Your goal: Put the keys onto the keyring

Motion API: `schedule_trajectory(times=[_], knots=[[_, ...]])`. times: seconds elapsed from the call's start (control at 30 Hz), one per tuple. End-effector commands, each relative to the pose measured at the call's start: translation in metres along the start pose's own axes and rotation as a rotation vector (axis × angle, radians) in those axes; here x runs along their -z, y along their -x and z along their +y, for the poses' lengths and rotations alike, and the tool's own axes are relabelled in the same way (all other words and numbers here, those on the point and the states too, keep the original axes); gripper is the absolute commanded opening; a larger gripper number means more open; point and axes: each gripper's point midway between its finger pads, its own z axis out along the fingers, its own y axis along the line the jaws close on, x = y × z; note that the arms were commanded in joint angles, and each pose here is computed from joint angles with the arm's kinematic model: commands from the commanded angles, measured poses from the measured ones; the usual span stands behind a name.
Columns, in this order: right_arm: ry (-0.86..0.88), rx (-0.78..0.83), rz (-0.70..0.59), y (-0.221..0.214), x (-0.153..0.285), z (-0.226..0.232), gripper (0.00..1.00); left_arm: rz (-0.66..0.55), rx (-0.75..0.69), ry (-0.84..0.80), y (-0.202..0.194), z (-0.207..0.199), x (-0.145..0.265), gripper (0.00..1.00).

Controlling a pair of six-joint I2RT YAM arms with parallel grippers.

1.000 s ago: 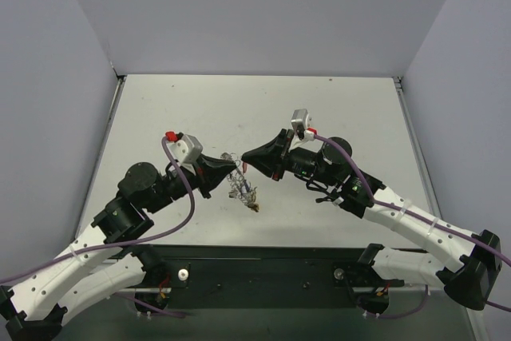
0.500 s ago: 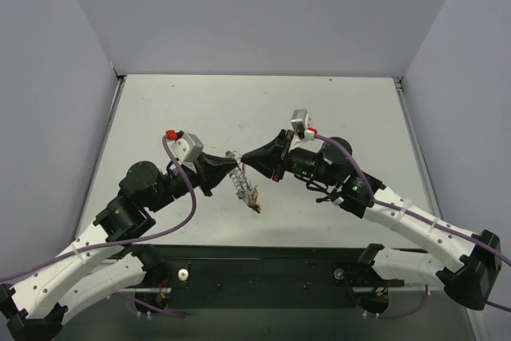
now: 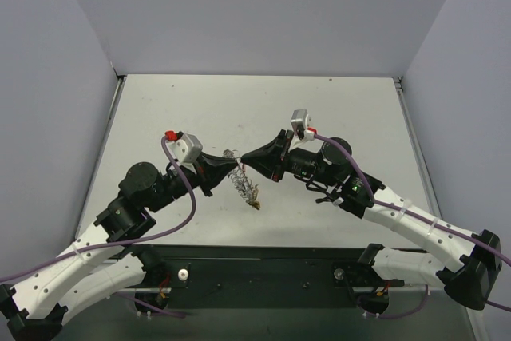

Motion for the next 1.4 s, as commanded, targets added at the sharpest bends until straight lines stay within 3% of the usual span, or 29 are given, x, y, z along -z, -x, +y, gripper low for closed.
schedule_trajectory(times=[0.0,1.0,1.37], knots=[[0.001,0.024,-0.103,0.034,-0.004,0.006,0.00,-0.137,-0.028,-0.096,0.037,-0.021,0.003,0.00],[-0.117,-0.039,-0.045,0.018,-0.002,-0.019,0.00,-0.180,-0.054,-0.166,0.043,-0.035,0.015,0.00],[-0.116,-0.047,-0.053,0.018,0.001,-0.017,0.00,-0.184,-0.022,-0.081,0.046,-0.021,0.009,0.00]])
